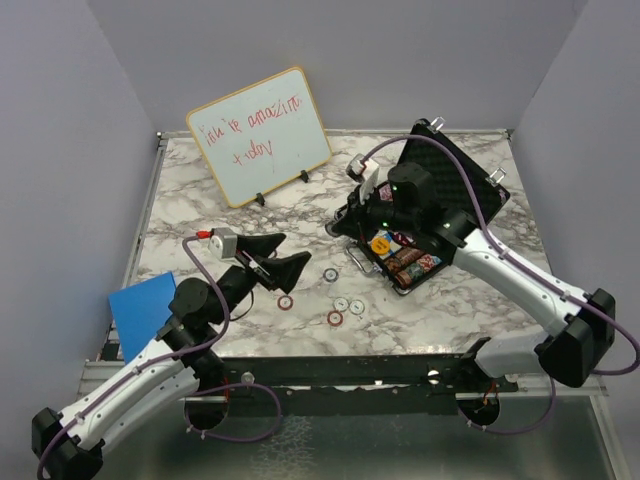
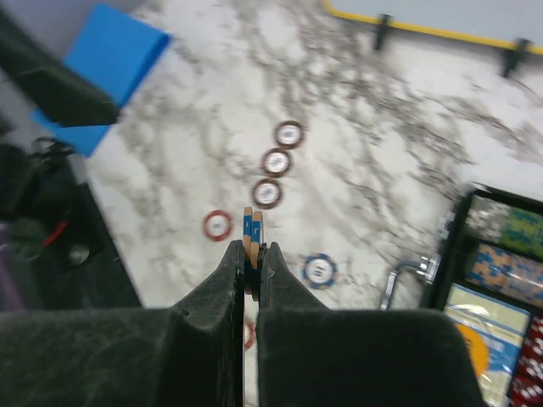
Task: Pack up texas hold em set
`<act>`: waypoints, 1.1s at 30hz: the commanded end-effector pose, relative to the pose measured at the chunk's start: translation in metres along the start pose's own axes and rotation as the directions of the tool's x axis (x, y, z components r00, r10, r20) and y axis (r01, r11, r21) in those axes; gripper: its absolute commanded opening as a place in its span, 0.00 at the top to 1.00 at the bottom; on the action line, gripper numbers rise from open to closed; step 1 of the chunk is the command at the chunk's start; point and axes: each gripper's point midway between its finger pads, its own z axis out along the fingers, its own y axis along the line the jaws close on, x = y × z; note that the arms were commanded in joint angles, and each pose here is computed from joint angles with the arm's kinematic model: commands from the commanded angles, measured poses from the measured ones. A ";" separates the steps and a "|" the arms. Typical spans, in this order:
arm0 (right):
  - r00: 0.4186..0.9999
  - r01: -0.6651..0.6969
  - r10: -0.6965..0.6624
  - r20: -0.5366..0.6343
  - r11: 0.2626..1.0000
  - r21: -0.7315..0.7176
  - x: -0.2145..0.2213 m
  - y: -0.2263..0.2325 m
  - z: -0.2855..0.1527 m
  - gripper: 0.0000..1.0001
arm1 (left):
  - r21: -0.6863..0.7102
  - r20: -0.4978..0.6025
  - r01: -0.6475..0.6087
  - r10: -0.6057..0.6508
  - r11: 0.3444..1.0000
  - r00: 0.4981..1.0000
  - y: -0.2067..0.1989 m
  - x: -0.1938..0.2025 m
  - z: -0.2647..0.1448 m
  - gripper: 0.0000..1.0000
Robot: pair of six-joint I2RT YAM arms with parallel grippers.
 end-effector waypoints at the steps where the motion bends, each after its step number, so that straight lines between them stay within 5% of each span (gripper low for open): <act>1: 0.993 -0.059 0.096 -0.063 0.898 0.435 0.021 -0.093 0.010 1.00 | -0.425 -0.029 -0.021 0.010 0.905 1.000 0.073 0.002 -0.024 0.01; 5: 0.977 -0.053 0.160 -0.138 0.817 0.574 0.048 -0.149 0.009 1.00 | -0.558 -0.050 -0.045 0.021 0.829 0.999 0.093 -0.006 -0.041 0.01; 10: 0.950 0.023 0.146 -0.278 0.850 0.527 0.080 -0.171 0.029 0.99 | -0.604 -0.057 -0.052 0.022 0.795 0.998 0.102 -0.003 -0.047 0.01; 33: 0.871 0.068 0.212 -0.442 0.840 0.538 0.134 -0.205 0.062 0.99 | -0.555 -0.064 -0.054 0.022 0.830 0.998 0.095 0.000 -0.040 0.01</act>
